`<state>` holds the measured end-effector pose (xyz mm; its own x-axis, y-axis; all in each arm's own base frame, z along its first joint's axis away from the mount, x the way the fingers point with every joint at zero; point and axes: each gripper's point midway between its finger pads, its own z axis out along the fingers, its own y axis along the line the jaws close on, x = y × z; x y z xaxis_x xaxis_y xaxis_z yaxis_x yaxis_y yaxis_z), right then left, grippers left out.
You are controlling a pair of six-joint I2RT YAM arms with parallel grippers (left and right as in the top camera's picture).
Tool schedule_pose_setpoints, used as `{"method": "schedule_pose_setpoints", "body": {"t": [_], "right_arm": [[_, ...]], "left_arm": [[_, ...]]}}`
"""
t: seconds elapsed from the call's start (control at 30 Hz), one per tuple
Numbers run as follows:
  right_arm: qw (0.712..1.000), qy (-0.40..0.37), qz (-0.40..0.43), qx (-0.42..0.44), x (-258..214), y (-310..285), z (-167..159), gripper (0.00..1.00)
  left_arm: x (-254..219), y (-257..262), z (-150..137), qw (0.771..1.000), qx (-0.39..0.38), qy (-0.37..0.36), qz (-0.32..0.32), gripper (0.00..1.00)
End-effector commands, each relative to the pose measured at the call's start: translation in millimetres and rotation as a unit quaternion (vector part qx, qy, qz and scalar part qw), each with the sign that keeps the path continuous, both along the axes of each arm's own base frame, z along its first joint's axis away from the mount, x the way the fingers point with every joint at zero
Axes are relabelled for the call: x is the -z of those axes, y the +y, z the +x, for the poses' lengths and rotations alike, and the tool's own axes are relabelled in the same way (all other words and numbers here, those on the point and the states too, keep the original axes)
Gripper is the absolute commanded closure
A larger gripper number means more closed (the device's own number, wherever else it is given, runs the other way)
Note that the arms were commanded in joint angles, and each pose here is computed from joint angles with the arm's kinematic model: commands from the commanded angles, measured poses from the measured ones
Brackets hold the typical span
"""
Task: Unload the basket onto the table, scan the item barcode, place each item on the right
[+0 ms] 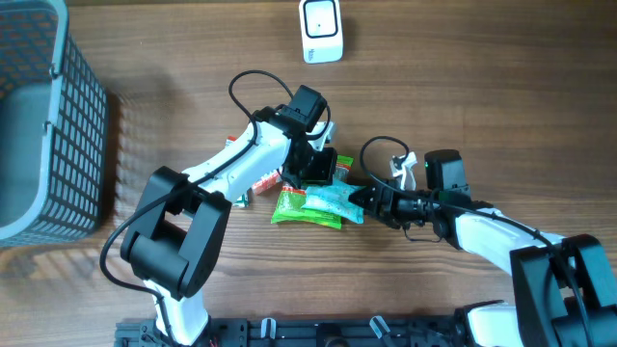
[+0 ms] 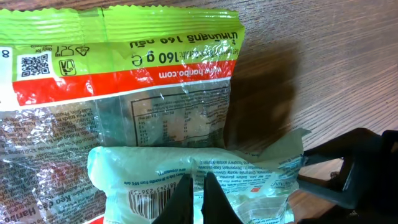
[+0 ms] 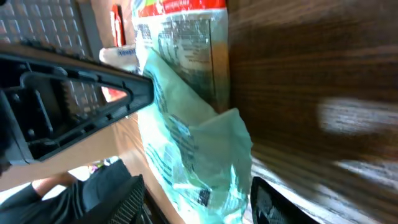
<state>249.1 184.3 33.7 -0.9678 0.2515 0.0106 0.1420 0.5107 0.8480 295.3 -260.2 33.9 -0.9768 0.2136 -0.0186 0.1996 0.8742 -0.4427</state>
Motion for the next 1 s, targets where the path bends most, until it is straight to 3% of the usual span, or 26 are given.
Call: {"method": "schedule_pose_setpoints", "body": {"t": [0.0,0.4,0.57,0.83,0.87,0.93,0.97], "right_arm": [[1.000,0.021,0.001,0.009,4.4,0.9,-1.9,0.45],[0.999,0.014,-0.034,0.008,12.1,17.1,-5.2,0.46],[0.999,-0.047,-0.018,0.008,-2.9,23.5,12.6,0.46],[0.999,-0.027,-0.019,0.014,6.4,20.3,2.5,0.48],[0.999,-0.029,-0.019,0.019,6.6,19.6,3.6,0.55],[0.999,-0.026,-0.023,0.028,8.1,18.0,5.1,0.81],[0.999,-0.028,-0.024,0.027,8.1,18.0,5.0,0.85]], "left_arm": [[8.0,8.5,1.3,1.000,0.000,-0.004,0.020,0.96],[8.1,8.5,1.0,1.000,0.001,-0.004,0.020,0.96],[8.1,8.7,1.0,1.000,0.000,-0.004,0.020,0.96],[8.3,9.4,-0.2,1.000,0.000,-0.001,0.022,0.96],[8.3,9.3,-0.3,1.000,0.001,-0.001,0.022,0.96],[8.3,9.4,-0.2,1.000,0.000,-0.001,0.022,0.96],[8.3,9.4,-0.3,1.000,0.000,-0.001,0.022,0.96]]}}
